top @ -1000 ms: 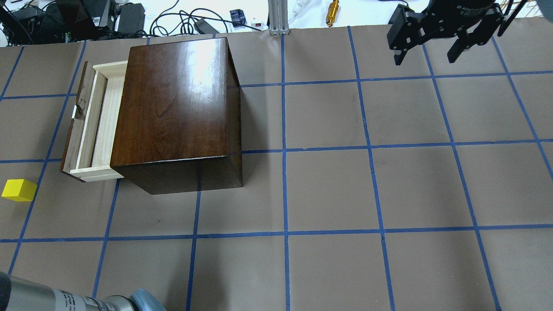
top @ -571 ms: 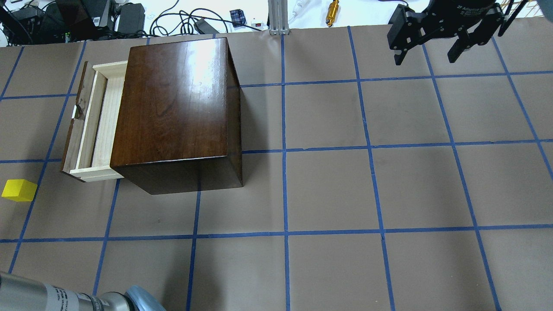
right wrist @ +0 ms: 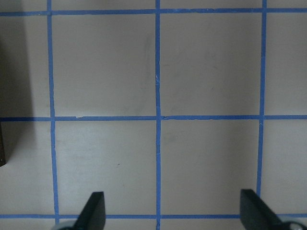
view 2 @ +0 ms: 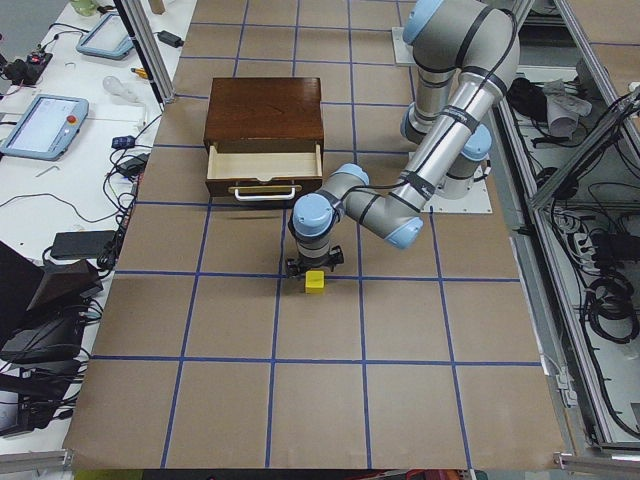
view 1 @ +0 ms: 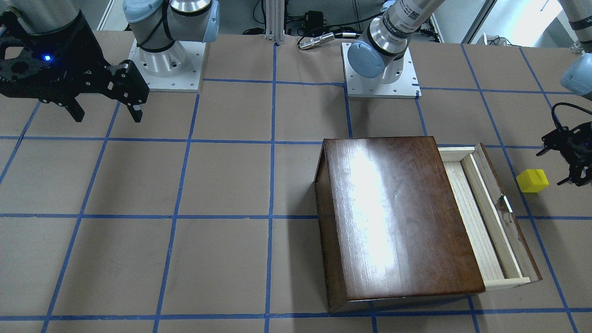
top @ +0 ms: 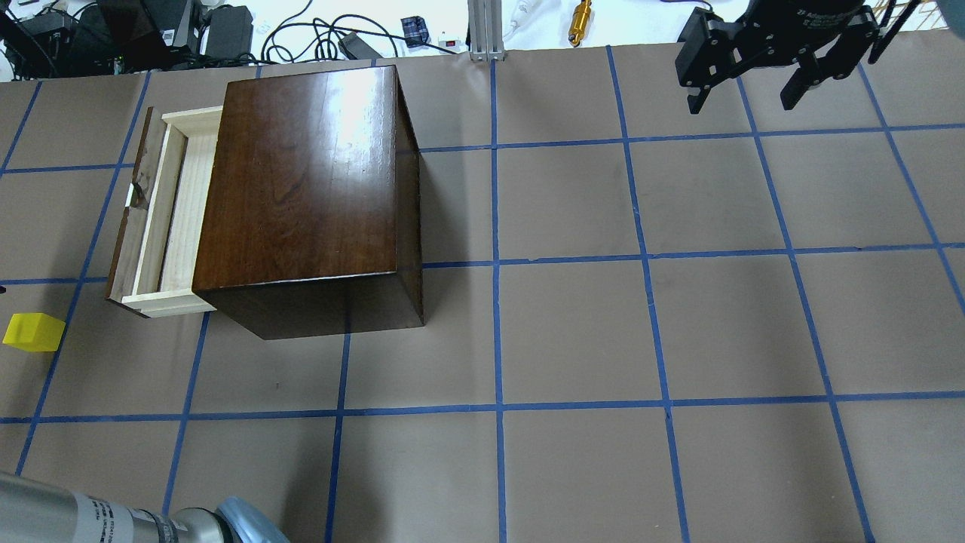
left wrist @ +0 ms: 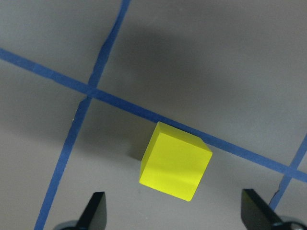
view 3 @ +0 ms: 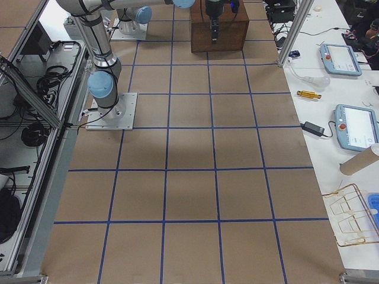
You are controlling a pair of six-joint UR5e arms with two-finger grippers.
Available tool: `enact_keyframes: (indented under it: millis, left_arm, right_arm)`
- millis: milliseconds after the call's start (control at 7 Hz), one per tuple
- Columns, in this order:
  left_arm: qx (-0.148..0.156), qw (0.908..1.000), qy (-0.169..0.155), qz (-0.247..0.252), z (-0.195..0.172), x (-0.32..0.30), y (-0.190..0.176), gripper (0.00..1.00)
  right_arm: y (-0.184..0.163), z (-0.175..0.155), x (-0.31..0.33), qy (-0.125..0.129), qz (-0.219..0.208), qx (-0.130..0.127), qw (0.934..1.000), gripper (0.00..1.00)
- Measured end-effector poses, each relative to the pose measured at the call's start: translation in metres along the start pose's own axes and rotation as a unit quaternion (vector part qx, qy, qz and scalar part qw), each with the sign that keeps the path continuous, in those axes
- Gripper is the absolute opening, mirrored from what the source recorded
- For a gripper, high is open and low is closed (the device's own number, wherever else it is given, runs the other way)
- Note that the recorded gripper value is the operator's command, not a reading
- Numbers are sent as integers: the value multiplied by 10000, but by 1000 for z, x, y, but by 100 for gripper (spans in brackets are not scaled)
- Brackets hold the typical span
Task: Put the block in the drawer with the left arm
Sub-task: 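Release the handle and move the left gripper above the yellow cube, then lower the left gripper and grasp the yellow cube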
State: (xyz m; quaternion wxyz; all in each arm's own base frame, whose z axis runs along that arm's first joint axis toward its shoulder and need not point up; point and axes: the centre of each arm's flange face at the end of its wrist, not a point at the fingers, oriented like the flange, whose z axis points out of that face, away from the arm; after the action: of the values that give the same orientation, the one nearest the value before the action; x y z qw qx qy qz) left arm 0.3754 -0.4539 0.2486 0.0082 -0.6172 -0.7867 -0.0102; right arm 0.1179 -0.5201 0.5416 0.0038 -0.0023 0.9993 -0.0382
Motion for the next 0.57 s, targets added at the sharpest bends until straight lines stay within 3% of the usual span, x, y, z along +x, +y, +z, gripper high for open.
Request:
enact_keyframes:
  millis: [571]
  left_arm:
    - [85, 9959, 63, 896, 21, -2, 3, 100]
  right_arm:
    - [0, 0, 0, 1, 1, 2, 10000, 100]
